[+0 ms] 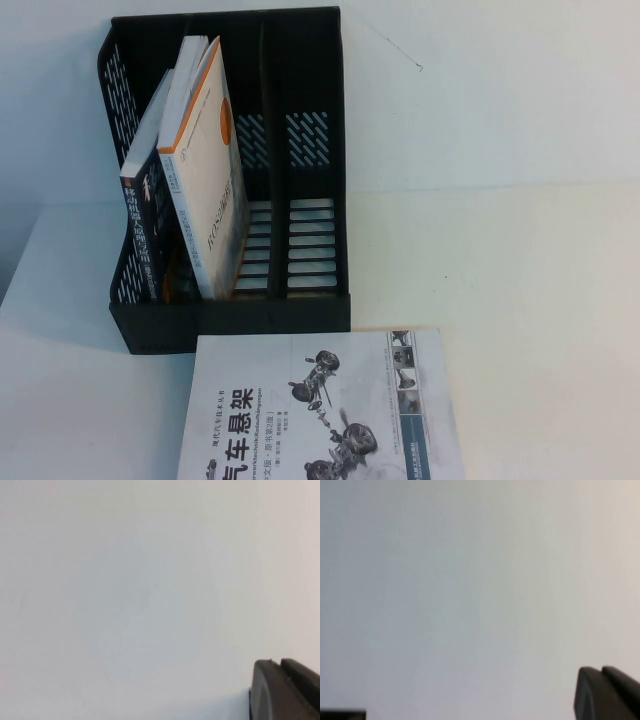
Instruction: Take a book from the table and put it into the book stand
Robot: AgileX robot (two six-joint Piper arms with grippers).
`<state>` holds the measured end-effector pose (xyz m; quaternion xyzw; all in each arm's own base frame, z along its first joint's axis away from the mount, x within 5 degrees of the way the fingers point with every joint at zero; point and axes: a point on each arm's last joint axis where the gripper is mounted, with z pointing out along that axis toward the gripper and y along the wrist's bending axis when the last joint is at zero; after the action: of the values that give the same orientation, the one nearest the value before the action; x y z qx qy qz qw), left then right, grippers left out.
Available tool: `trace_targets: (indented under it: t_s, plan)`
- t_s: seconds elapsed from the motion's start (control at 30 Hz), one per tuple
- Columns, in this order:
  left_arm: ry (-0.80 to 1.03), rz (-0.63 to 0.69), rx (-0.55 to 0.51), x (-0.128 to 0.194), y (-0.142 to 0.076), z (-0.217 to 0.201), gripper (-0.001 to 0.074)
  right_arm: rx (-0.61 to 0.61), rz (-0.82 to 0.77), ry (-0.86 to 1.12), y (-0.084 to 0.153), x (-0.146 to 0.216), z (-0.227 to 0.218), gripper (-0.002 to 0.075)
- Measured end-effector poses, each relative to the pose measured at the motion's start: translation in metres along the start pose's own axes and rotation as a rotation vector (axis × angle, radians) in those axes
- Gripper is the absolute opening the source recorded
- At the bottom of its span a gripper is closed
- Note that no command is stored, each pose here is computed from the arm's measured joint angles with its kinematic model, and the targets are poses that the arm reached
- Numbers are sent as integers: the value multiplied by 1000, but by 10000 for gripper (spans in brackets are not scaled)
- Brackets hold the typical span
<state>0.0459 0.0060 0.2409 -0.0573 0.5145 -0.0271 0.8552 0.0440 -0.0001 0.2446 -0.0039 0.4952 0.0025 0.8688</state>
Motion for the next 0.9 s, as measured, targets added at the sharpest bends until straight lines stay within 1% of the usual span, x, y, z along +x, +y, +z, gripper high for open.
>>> trace_targets:
  t_s: [0.1, 0.27, 0.43, 0.5, 0.6, 0.67, 0.77, 0.9]
  plan:
    - [-76, 0, -2, -7, 0, 0, -3, 4, 19, -132, -1, -12, -1, 8]
    - [-106, -2, -4, -10, 0, -1, -3, 6, 78, -281, -1, -25, -4, 8]
    - [-137, -9, -9, -12, 1, -1, -3, 49, 147, -308, -6, -27, -4, 8]
    - [-129, -9, -8, -12, 1, -1, -3, 72, 186, -262, -9, -24, -3, 8]
    - [-10, -14, 0, -9, -1, 3, -3, 63, 213, -135, -7, -28, 5, 8]
    - [106, -23, 14, -17, -5, 7, -3, 32, 189, -20, -3, -36, 11, 8]
    - [226, -22, 37, -34, -10, 10, -3, -6, 99, 146, 1, -52, 15, 8]
    - [391, 18, 53, -41, -14, 19, -3, -16, 61, 344, 1, -74, 19, 8]
